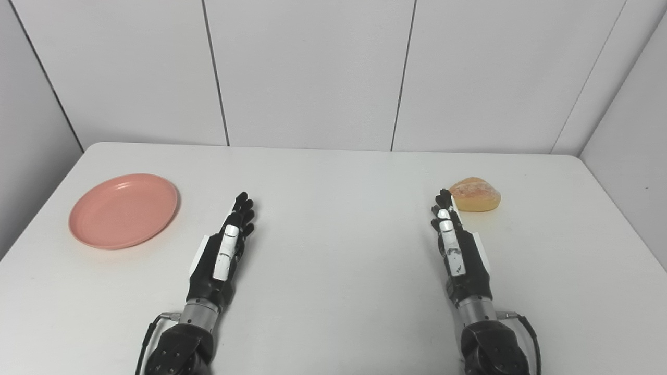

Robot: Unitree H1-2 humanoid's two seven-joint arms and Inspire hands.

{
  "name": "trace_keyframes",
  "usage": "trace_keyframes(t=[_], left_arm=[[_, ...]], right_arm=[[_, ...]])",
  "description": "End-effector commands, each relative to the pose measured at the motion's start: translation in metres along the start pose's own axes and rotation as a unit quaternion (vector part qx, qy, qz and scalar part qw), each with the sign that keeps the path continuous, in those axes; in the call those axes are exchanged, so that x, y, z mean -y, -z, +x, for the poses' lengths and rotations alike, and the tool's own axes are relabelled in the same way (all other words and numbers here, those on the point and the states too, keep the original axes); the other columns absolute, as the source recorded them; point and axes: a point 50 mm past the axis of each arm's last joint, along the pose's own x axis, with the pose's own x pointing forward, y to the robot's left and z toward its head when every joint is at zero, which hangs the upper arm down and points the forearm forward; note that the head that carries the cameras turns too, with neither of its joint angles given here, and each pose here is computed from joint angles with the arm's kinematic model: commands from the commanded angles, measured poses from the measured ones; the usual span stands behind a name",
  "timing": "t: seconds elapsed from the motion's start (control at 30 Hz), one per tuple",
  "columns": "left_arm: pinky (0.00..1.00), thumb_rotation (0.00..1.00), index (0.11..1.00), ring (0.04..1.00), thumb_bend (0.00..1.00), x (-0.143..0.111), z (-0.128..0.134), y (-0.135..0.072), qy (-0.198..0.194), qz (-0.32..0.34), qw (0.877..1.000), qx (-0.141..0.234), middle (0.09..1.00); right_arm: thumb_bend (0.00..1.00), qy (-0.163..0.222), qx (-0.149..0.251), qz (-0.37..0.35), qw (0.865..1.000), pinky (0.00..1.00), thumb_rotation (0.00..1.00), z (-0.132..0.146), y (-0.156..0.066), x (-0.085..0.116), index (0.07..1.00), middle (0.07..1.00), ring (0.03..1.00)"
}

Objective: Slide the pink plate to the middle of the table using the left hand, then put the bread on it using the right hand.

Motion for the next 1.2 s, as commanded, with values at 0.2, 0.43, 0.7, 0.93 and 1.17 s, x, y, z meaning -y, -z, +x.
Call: trace_keyframes(t=[0.2, 0.43, 0.7, 0.93, 1.17], left_arm=[[1.00, 1.00, 1.000, 1.000, 0.69, -0.0007, 0.0085, -0.0106, 0.006, 0.004, 1.000, 0.030, 1.000], [1.00, 1.00, 1.000, 1.000, 0.69, -0.0008, 0.0087, -0.0106, 0.006, 0.008, 1.000, 0.030, 1.000], [1.00, 1.00, 1.000, 1.000, 0.70, -0.0007, 0.0083, -0.0107, 0.007, 0.008, 1.000, 0.030, 1.000], [1.00, 1.00, 1.000, 1.000, 0.69, -0.0005, 0.0084, -0.0110, 0.007, 0.006, 1.000, 0.029, 1.000], [1.00, 1.00, 1.000, 1.000, 0.69, 0.0005, 0.0085, -0.0121, 0.005, 0.009, 0.999, 0.031, 1.000]], right_arm=[[0.63, 0.003, 0.040, 0.005, 0.999, 1.00, 0.95, 0.0042, -0.0096, -0.0030, 1.000, 1.000, 1.000], [0.61, 0.008, 0.041, 0.005, 0.999, 1.00, 0.94, 0.0048, -0.0099, -0.0030, 1.000, 1.000, 1.000], [0.60, 0.009, 0.040, 0.008, 0.999, 1.00, 0.93, 0.0046, -0.0104, -0.0034, 1.000, 1.000, 1.000], [0.63, 0.006, 0.032, 0.010, 0.999, 1.00, 0.93, 0.0045, -0.0097, -0.0032, 1.000, 1.000, 1.000], [0.64, -0.003, 0.005, 0.022, 1.000, 1.00, 0.94, 0.0038, -0.0118, -0.0042, 1.000, 1.000, 1.000]])
